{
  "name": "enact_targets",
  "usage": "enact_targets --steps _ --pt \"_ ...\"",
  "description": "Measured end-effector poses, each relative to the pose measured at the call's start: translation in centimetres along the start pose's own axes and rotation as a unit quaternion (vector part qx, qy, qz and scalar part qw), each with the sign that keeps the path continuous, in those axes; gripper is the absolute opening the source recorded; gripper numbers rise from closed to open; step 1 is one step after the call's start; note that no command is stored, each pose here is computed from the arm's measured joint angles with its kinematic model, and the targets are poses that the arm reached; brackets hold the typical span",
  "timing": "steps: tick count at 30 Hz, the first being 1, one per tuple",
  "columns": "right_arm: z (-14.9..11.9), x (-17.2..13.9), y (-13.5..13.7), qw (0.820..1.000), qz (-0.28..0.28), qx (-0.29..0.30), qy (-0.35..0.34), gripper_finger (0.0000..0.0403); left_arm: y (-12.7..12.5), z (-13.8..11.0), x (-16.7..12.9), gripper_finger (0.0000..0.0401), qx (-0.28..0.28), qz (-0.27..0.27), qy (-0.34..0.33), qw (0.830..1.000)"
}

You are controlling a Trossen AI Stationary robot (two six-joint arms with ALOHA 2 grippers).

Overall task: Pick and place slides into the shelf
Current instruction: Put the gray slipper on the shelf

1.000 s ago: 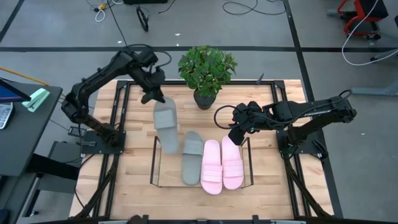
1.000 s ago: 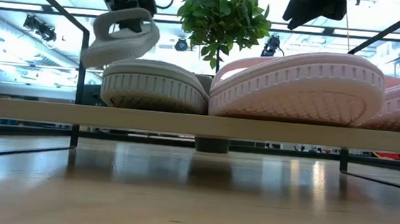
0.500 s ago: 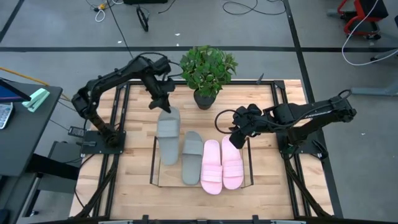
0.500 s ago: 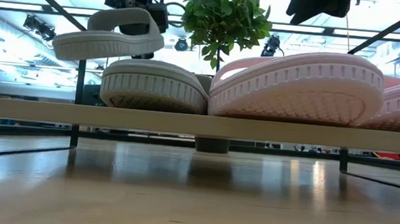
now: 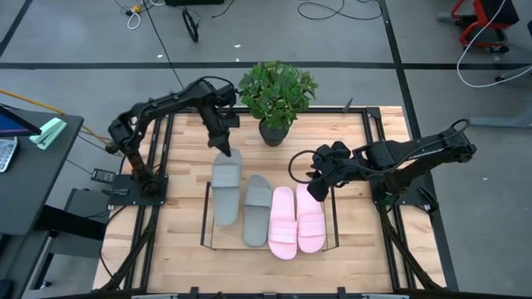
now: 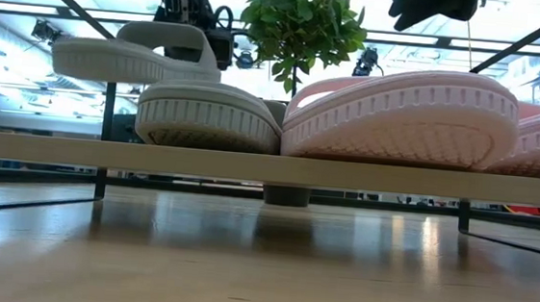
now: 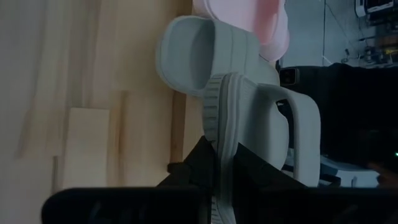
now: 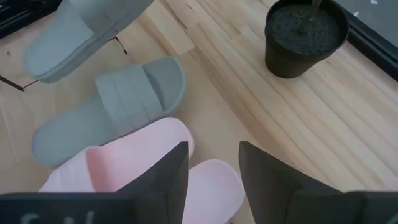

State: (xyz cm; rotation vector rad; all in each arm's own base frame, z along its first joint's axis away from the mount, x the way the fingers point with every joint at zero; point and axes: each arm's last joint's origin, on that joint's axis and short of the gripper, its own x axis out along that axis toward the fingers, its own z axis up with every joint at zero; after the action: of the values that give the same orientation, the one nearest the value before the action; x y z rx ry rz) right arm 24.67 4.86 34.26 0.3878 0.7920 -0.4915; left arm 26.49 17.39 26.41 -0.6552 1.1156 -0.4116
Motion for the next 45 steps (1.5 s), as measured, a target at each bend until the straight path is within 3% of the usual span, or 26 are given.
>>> enact_targets --steps 13,21,45 --pt "-1.6 1.6 -0.1 1.0 -0.009 0.006 0.018 0.0146 0.7 0.7 2.1 0.003 -0.001 -0.012 0.029 1.0" --pt "-3.0 2.2 0.8 1.0 0.011 0.01 0.018 0.0146 1.4 0.9 2.6 0.003 -0.032 -0.011 0.031 0.999" --pt "-3.1 2.1 1.0 1.0 0.015 0.009 0.013 0.0146 0.5 1.2 3.6 0.003 -0.065 -0.02 0.044 0.997"
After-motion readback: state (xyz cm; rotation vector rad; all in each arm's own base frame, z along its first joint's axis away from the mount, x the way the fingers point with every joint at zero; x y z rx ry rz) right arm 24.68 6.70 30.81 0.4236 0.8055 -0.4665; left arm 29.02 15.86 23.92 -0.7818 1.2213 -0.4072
